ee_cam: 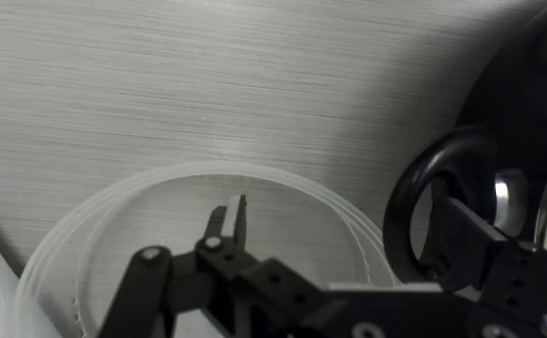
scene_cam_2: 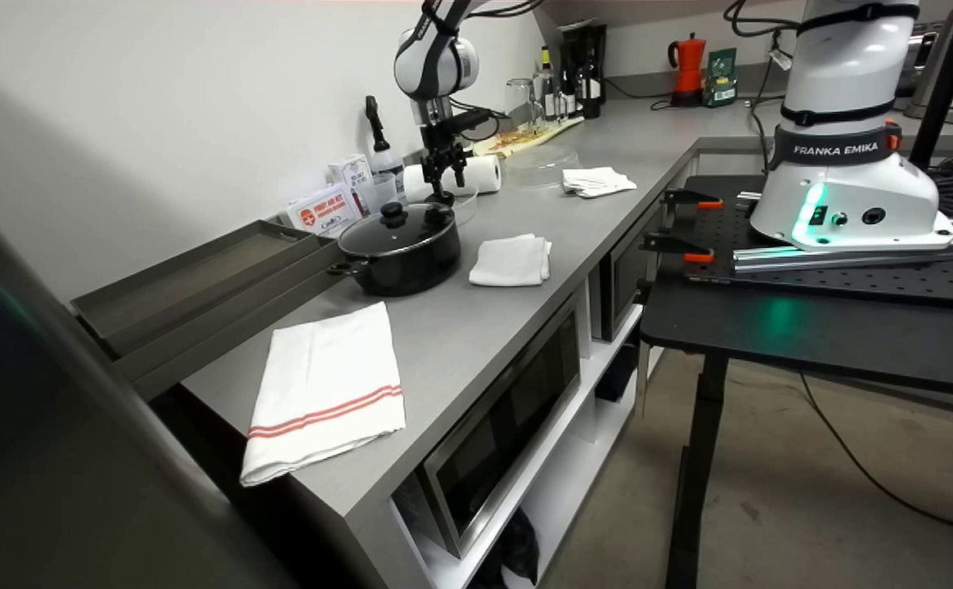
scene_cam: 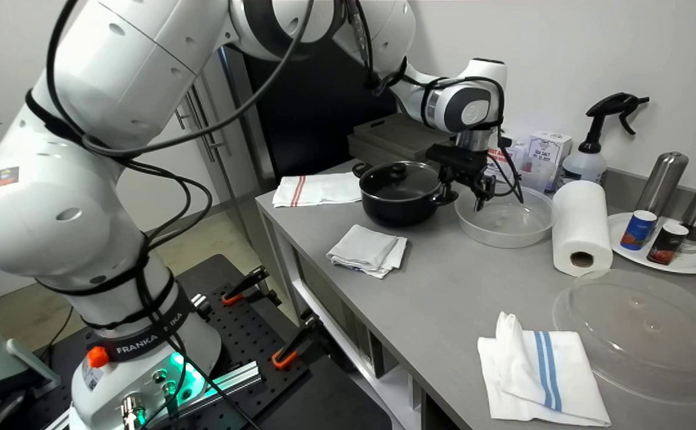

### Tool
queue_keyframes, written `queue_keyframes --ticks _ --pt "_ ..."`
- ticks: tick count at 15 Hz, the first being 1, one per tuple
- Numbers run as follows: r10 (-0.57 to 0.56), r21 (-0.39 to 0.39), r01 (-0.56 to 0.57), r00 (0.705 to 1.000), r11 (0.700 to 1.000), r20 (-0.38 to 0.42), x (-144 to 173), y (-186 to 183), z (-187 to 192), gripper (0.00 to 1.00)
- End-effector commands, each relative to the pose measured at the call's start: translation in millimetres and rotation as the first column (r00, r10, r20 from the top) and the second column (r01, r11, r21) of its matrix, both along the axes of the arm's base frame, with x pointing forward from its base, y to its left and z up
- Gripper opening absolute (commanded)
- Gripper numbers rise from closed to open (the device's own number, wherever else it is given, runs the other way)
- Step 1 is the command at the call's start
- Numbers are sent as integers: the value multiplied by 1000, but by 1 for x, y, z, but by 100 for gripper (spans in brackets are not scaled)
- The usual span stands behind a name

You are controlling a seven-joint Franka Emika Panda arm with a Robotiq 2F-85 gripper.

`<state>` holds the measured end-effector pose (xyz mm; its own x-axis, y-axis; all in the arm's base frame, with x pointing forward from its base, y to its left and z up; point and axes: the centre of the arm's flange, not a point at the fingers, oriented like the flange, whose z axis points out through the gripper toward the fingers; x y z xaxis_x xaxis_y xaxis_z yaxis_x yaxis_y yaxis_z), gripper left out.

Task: Move the pot to the right

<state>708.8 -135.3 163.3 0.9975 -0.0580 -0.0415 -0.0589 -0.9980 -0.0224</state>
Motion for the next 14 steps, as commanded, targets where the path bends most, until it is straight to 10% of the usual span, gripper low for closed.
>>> queue_keyframes --ticks 1,6,12,14 --pt "-5 -12 5 1000 1000 2 6 -2 -6 100" --pt "-4 -12 4 1000 1000 0 5 -2 -7 100" --pt "5 -10 -5 1000 1000 2 5 4 -7 44" --pt "9 -7 -9 1000 1000 4 5 6 -6 46"
